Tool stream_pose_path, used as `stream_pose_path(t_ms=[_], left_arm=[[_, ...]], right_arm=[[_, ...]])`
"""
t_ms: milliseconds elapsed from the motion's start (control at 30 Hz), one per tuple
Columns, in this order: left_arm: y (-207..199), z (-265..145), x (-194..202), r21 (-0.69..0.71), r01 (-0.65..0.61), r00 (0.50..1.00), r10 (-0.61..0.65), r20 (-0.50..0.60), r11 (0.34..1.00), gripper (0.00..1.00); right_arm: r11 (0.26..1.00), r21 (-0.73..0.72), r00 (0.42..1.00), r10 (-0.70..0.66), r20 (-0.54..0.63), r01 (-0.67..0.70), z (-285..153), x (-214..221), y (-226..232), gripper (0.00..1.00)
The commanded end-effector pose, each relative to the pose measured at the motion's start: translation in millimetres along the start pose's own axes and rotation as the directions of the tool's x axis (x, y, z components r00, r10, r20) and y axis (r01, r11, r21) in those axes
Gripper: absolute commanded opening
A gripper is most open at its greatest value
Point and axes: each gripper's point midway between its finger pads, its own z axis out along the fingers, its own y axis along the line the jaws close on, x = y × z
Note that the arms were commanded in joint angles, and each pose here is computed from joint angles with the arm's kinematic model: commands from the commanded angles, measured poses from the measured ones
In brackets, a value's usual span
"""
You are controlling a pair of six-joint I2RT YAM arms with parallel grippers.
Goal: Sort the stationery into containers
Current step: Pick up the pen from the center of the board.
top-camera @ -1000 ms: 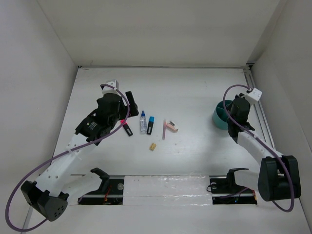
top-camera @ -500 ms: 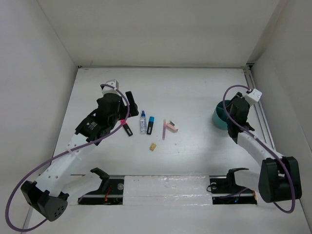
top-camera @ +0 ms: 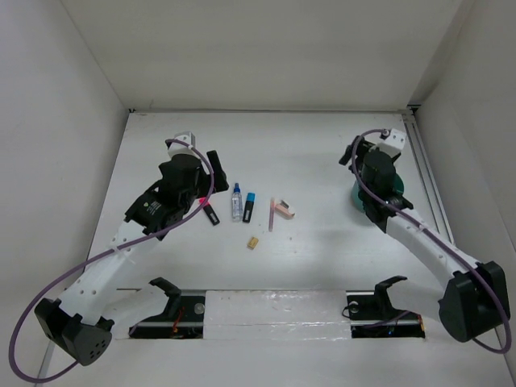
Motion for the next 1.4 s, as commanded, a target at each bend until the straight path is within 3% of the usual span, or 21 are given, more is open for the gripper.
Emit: stream_pose_path(t_ms=[0, 33, 67, 133, 167, 333, 500, 700, 867, 1133, 1367], left_arm=[[11, 4, -1, -0.065, 0.014, 1.000, -0.014, 0.010, 0.998, 1.00], [14, 6, -1, -0.087, 0.017, 1.000, -0.017, 0.008, 0.996, 1.00], [19, 9, -2, -0.134, 0.032, 0.999, -0.030, 0.015, 0.990, 1.00], [31, 8, -1, -0.201, 0.045, 0.999, -0.042, 0.018, 0.979, 1.00], [38, 10, 0, -0.244, 0.047, 0.999, -0.041, 0.026, 0.969, 1.00], [42, 9, -1, -0.267, 0.071, 0.997, -0.062, 0.041, 0.961, 1.00], [45, 10, 1, -0.284, 0.060, 0.998, -0.054, 0.031, 0.957, 1.00], [41, 11, 2, -0.265, 0.056, 0.998, -0.051, 0.024, 0.963, 1.00], [41, 11, 2, -0.265, 0.047, 0.999, -0.043, 0.021, 0.963, 1.00], [38, 10, -1, -0.249, 0.057, 0.998, -0.051, 0.030, 0.967, 1.00], [35, 10, 0, -0.230, 0.052, 0.999, -0.048, 0.024, 0.972, 1.00]], right_arm=[[0.994, -0.107, 0.999, 0.010, -0.054, -0.016, -14, -20, 50, 0.82], [0.994, -0.109, 0.991, -0.016, -0.131, 0.002, -16, 0, 57, 0.95], [0.993, -0.117, 0.987, -0.028, -0.159, 0.010, -19, 6, 66, 1.00], [0.988, -0.152, 0.980, -0.021, -0.199, -0.009, -35, 10, 100, 1.00], [0.988, -0.152, 0.965, -0.043, -0.260, 0.003, -39, 33, 110, 1.00], [0.964, -0.265, 0.915, -0.128, -0.384, 0.024, -85, 82, 189, 1.00], [0.947, -0.316, 0.843, -0.221, -0.489, 0.065, -109, 154, 223, 0.91], [0.936, -0.324, 0.804, -0.294, -0.517, 0.134, -109, 188, 241, 0.82], [0.934, -0.321, 0.779, -0.315, -0.542, 0.154, -103, 206, 239, 0.69], [0.941, -0.308, 0.754, -0.302, -0.583, 0.139, -111, 232, 228, 0.66], [0.946, -0.281, 0.751, -0.305, -0.585, 0.164, -90, 234, 225, 0.65]])
